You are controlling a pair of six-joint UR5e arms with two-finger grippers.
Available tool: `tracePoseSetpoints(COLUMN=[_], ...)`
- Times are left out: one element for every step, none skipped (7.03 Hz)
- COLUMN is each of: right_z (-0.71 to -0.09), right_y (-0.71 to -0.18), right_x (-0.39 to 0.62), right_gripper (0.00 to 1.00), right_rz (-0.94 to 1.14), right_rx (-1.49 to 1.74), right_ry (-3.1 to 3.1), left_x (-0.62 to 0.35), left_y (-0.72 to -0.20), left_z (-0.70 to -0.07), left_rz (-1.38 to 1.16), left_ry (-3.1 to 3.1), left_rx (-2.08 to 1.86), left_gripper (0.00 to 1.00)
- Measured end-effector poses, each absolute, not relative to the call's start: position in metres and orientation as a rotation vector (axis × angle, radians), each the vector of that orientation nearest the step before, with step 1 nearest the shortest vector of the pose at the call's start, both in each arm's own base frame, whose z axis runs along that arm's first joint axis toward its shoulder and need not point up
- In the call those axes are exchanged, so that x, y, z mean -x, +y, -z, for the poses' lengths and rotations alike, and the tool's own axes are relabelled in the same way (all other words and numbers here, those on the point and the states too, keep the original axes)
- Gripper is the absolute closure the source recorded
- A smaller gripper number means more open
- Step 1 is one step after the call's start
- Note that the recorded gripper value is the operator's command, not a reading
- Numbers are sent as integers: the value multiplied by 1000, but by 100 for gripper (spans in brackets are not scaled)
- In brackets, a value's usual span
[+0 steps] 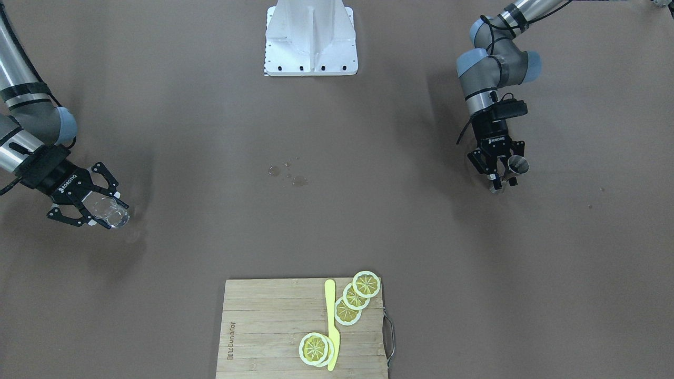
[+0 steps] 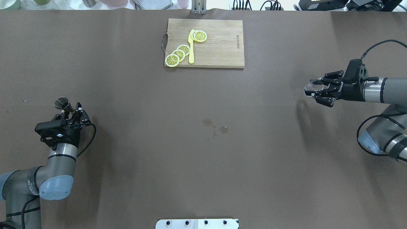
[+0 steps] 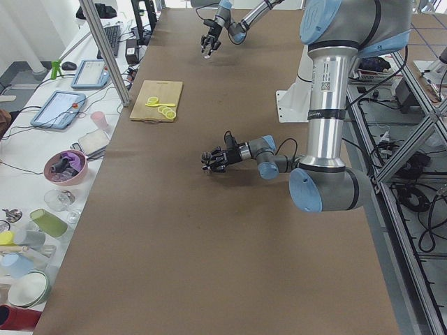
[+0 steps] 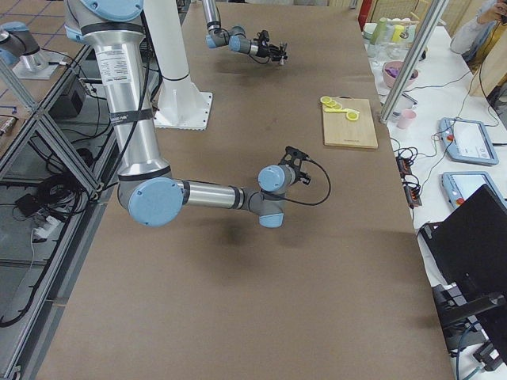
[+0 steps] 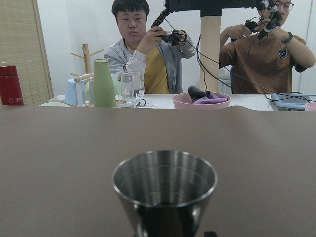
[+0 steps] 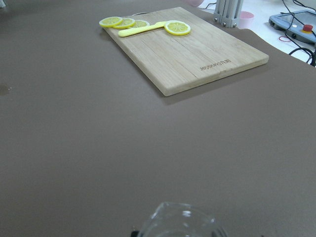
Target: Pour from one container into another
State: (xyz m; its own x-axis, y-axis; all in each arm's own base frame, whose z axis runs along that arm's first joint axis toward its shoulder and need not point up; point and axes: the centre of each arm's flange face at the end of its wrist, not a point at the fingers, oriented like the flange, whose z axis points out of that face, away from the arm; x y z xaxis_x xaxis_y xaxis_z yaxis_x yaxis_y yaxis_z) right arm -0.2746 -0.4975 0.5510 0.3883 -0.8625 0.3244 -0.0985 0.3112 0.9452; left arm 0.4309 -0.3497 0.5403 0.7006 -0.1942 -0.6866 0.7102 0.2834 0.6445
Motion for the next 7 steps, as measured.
tracePoseSetpoints(right_z=[-534,-519,-509,-503,-498,-496,-497], right_y=[-507,-518,-524,-526,-528,-529,-530], right_x=[271,264,260,258,253,247,242], right_gripper=[100,100,100,100,100,100,100], right_rz=[681,714,747,763,766,764,762], right_rx=[-1159,-1159,-1164,-1172,-1182,-1190,-1192], right_ry=[-1090,-1112,-1126,-1131,-1130,-1126,-1124], left_x=[-430,-428,-427,-425,-423,-422,-421], left_y=[-349,-349,-349,-349,-348,-347,-346], left_z=[-538,-536,-536,-535,-530,-522,-509], left_rz=[653,662,664,665,668,659,628], left_ry=[546,547,543,543,550,560,570], left_rx=[-1138,-1152,-1162,-1166,-1165,-1156,-1140], left_gripper=[83,100,100,100,100,100,100])
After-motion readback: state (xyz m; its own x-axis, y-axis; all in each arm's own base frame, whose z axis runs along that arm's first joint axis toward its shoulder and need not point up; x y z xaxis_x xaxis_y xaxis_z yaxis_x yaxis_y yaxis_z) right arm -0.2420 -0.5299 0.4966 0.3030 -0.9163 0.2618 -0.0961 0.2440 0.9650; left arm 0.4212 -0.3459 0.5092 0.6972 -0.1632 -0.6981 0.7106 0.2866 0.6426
